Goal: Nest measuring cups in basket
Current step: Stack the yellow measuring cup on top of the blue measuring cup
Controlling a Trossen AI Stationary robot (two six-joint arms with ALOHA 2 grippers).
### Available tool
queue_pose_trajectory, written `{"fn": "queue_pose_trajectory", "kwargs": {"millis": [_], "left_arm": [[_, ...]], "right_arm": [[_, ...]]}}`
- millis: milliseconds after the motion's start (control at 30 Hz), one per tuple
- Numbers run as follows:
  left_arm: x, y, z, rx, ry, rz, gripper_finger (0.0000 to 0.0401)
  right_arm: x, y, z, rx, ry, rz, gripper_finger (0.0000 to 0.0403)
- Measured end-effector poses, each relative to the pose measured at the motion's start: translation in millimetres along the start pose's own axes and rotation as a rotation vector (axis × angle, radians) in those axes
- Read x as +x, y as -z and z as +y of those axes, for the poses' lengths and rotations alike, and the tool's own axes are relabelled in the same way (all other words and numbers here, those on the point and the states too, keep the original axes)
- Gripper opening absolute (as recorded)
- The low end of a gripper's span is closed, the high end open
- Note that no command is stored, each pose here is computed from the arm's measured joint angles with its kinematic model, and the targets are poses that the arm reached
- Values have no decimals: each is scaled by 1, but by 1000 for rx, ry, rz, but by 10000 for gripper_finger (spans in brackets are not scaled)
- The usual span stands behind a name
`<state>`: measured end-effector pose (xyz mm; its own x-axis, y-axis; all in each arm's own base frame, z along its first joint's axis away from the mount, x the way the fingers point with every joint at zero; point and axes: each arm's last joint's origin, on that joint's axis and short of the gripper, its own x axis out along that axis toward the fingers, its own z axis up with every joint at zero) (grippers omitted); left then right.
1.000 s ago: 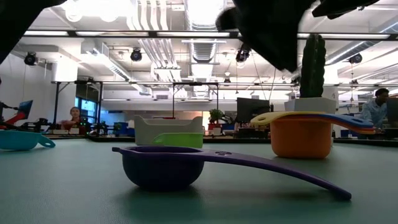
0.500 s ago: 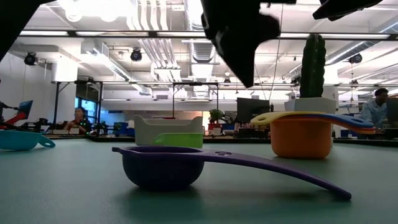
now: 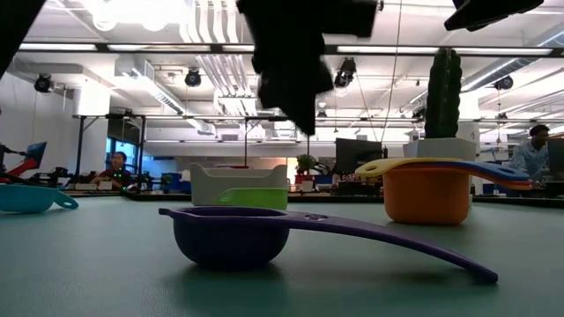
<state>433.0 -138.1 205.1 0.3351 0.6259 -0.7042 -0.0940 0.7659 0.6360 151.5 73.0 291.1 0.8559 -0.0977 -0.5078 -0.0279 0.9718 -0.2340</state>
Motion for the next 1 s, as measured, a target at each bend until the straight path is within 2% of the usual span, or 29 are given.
{"fn": "queue_pose_trajectory", "kwargs": {"millis": [67,167,233,433,1000], "left_arm": [[-2,2,2,-34,45,-71,75],[0,6,-4,-80,185,-190,75],[4,10,-8,-114,222,-255,75],[20,19,-20,-182,235,-328,75],[33,21,-28,-242,241,-318,74]], "right_arm": [[0,0,0,-2,0,1,9],[0,0,0,-1,0,0,9],[0,0,0,-2,0,0,9],[0,0,0,0,0,-2,9],[0,0,0,-2,1,1,9]]}}
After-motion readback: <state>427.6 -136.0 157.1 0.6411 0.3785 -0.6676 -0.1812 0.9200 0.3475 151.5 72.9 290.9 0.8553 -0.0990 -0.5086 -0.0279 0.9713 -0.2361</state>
